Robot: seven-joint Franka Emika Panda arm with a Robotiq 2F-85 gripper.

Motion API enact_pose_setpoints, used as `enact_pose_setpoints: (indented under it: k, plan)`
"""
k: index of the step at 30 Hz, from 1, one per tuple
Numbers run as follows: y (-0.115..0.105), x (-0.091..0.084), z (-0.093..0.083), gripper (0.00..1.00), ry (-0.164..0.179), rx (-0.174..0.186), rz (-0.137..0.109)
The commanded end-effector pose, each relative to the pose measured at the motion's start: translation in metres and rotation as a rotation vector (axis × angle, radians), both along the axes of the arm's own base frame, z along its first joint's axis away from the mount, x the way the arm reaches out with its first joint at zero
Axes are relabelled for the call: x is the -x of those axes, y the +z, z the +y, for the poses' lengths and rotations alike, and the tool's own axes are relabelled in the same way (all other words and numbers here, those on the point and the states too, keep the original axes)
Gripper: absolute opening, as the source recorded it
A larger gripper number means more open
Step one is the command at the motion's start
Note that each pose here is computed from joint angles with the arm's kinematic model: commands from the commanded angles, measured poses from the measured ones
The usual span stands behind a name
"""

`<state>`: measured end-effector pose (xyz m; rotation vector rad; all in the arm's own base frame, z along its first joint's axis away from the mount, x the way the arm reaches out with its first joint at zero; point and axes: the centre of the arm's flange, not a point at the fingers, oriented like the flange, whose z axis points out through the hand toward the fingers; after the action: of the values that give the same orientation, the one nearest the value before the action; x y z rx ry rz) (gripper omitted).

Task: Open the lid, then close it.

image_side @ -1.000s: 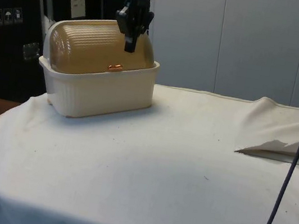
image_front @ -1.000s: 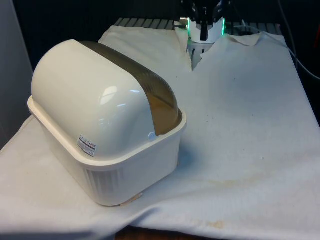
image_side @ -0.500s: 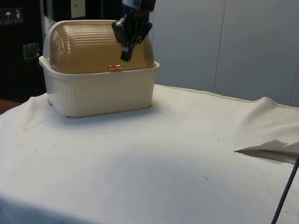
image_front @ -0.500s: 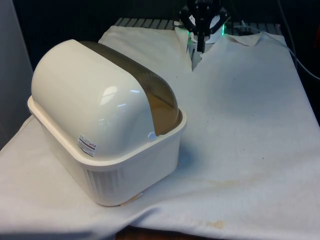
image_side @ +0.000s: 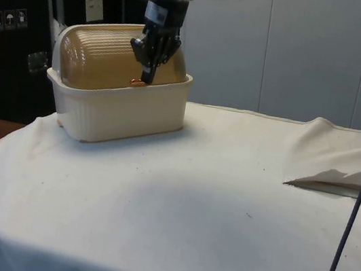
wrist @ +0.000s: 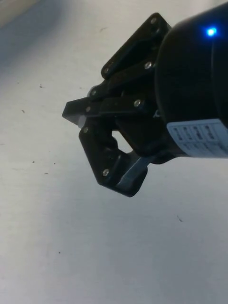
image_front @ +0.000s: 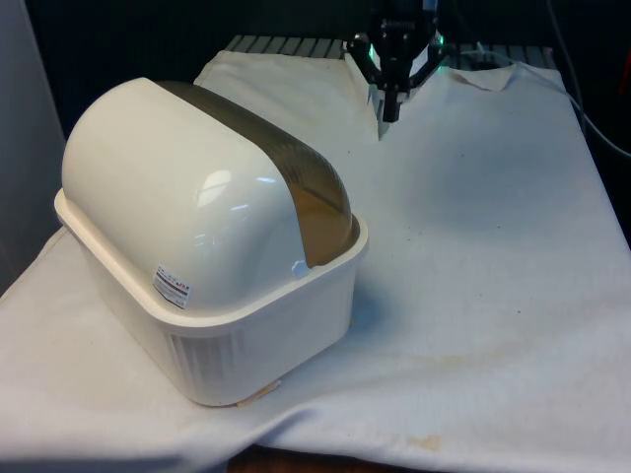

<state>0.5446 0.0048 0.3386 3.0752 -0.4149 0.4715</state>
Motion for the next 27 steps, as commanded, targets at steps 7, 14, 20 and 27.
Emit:
enact_pose_setpoints:
  k: [7, 14, 20, 27]
  plan:
    - [-0.013, -0.001, -0.004, 0.00, -0.036, 0.002, -0.036]
    - [-0.026, 0.000, -0.006, 0.00, -0.057, -0.003, -0.050]
    - [-0.037, 0.005, -0.009, 0.00, -0.076, -0.008, -0.059]
    - [-0.045, 0.009, -0.010, 0.00, -0.092, -0.017, -0.073]
